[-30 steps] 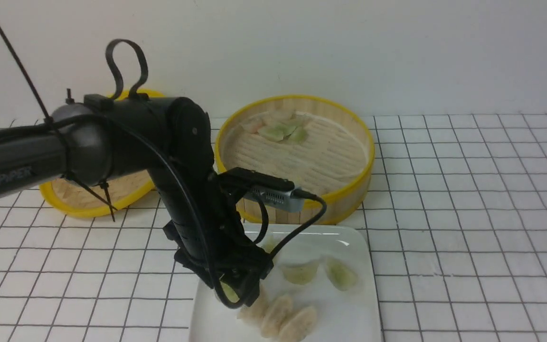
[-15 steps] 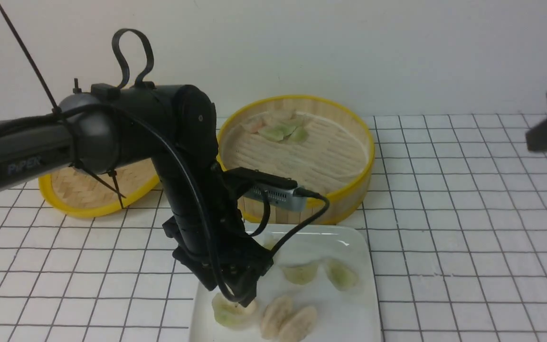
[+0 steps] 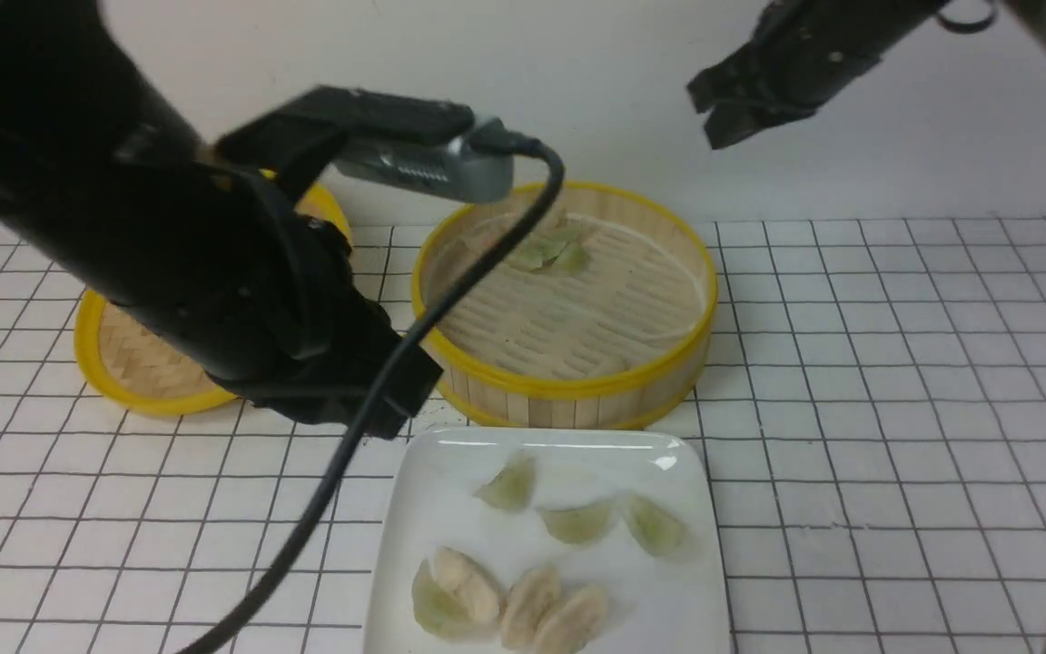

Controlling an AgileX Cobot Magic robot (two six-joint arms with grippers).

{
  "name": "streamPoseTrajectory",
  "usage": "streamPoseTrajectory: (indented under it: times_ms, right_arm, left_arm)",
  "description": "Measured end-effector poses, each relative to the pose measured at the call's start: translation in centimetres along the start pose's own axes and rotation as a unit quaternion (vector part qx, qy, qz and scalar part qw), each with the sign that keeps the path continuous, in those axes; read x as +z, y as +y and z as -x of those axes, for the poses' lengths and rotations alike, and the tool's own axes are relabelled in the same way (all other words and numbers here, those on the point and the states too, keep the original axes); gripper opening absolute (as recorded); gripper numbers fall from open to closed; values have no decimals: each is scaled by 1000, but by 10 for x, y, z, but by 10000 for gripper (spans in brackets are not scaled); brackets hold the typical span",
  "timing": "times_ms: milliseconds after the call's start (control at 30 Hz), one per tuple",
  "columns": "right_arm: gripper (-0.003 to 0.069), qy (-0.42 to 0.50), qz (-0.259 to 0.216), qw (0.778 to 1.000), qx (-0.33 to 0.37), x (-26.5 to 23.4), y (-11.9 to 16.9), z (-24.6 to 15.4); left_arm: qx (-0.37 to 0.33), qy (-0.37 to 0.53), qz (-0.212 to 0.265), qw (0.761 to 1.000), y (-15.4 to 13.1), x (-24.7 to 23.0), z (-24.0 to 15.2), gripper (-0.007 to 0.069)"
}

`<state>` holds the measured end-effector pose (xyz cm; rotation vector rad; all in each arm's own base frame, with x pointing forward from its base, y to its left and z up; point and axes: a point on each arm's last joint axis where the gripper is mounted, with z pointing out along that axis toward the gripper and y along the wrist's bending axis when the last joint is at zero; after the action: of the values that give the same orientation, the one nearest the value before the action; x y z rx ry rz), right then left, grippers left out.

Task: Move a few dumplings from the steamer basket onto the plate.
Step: Use the right arm to grab a dumpling from inside the steamer

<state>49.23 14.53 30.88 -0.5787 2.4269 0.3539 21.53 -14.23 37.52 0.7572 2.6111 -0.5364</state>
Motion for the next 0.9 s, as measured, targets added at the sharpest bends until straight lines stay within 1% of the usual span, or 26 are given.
streamPoseTrajectory:
  times_ms: [67,100,200,233,267,333,367,400,433,467,533,567,633,900]
  right_arm:
    - [47,-5,0,1000,-5,19,-1,4]
    - [78,-20,2,1000,-15,35,0,5]
    - [134,-19,9,999,-32,65,6,1]
    - [179,-13,13,999,-47,76,11,-2]
    - [191,-9,15,998,-52,82,12,-4]
    - [271,7,27,995,-93,104,25,-13]
    - [289,11,30,994,-101,110,29,-15]
    - [328,16,35,992,-117,118,34,-19]
    - [347,18,38,991,-128,124,39,-21]
    - [352,18,38,990,-132,125,39,-21]
    - [400,14,41,986,-158,140,47,-26]
    - [402,14,41,986,-158,140,47,-26]
    - [424,10,41,982,-186,148,49,-29]
    - [433,0,48,967,-250,164,48,-36]
  left_arm:
    - [5,-22,1,1000,-5,-16,-6,-6]
    - [9,-34,2,999,-7,-25,-10,-6]
    - [17,-60,9,998,-13,-46,-22,-6]
    - [20,-71,14,997,-14,-54,-26,-6]
    - [19,-72,15,997,-14,-55,-27,-6]
    - [18,-89,31,995,-15,-66,-34,-6]
    - [18,-92,37,995,-15,-69,-35,-6]
    - [17,-95,44,994,-14,-71,-37,-6]
    - [16,-97,50,994,-13,-73,-38,-6]
    - [16,-98,52,994,-13,-73,-38,-6]
    - [8,-100,65,993,-11,-75,-39,-6]
    - [8,-100,66,993,-11,-75,-39,-6]
    - [5,-100,75,992,-9,-75,-39,-6]
    - [6,-94,94,991,-5,-73,-40,-6]
